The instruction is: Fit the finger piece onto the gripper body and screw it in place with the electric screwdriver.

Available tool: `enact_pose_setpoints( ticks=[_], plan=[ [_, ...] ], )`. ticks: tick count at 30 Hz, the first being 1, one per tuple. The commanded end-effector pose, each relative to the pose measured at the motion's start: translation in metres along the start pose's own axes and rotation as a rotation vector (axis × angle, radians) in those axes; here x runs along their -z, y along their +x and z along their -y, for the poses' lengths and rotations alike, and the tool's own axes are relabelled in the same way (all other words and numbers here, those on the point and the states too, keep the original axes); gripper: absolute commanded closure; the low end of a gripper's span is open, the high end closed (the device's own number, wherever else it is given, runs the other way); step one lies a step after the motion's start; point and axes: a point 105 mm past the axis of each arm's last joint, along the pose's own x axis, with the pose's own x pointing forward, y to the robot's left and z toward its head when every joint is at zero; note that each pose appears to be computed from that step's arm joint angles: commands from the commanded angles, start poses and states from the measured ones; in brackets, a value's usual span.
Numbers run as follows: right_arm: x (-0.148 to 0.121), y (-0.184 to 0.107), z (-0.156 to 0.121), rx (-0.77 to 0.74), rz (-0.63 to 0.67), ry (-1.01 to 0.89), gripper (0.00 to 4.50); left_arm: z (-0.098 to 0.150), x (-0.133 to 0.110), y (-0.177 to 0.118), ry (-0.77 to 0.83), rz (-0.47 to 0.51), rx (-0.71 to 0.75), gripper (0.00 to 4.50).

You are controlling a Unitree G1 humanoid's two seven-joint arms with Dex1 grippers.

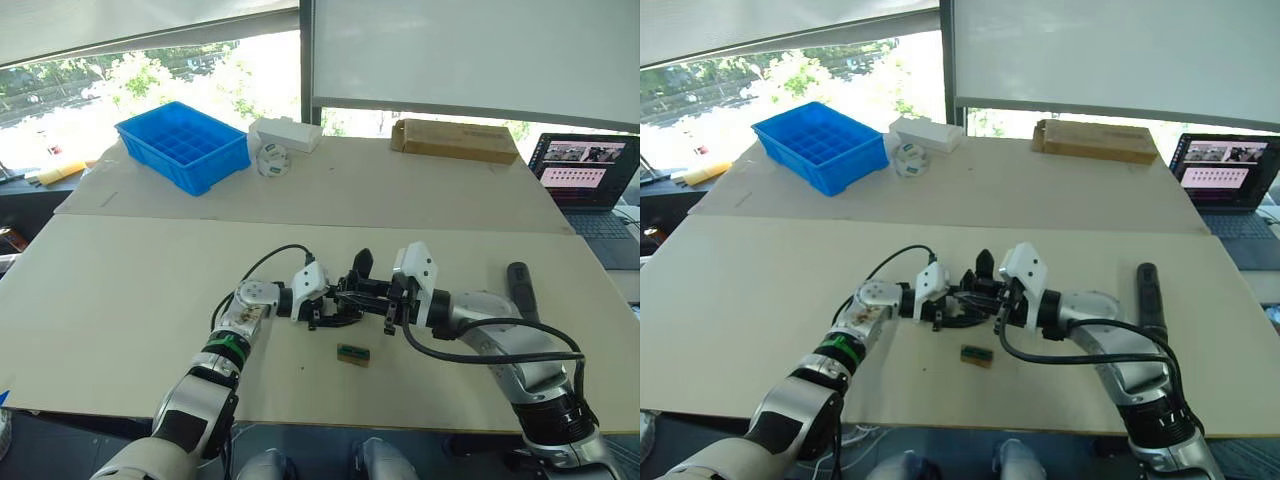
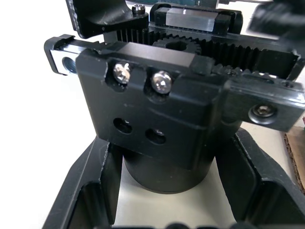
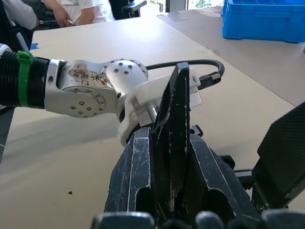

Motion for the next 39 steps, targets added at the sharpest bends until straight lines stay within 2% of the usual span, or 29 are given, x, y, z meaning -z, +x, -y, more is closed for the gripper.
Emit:
enact_pose_setpoints(
  ticks=[1, 20, 29, 39],
  plan=[
    [-0.004, 0.001, 0.0, -0.005, 0.013, -0.036, 4.09, 0.006, 0.004, 0.003, -0.004, -0.014, 0.019, 2.2],
    [0.021, -0.005, 0.003, -0.008, -0.084, 0.031, 4.09, 0.009, 0.006, 0.001, -0.013, -0.018, 0.019, 2.2],
    [0.021, -0.003, -0.003, -0.047, -0.109, 0.028, 4.09, 0.009, 0.007, 0.001, -0.017, -0.019, 0.011, 2.2],
    [0.024, 0.002, 0.005, -0.031, -0.112, 0.024, 4.09, 0.013, 0.01, 0.0, -0.019, -0.024, 0.023, 2.2]
  ],
)
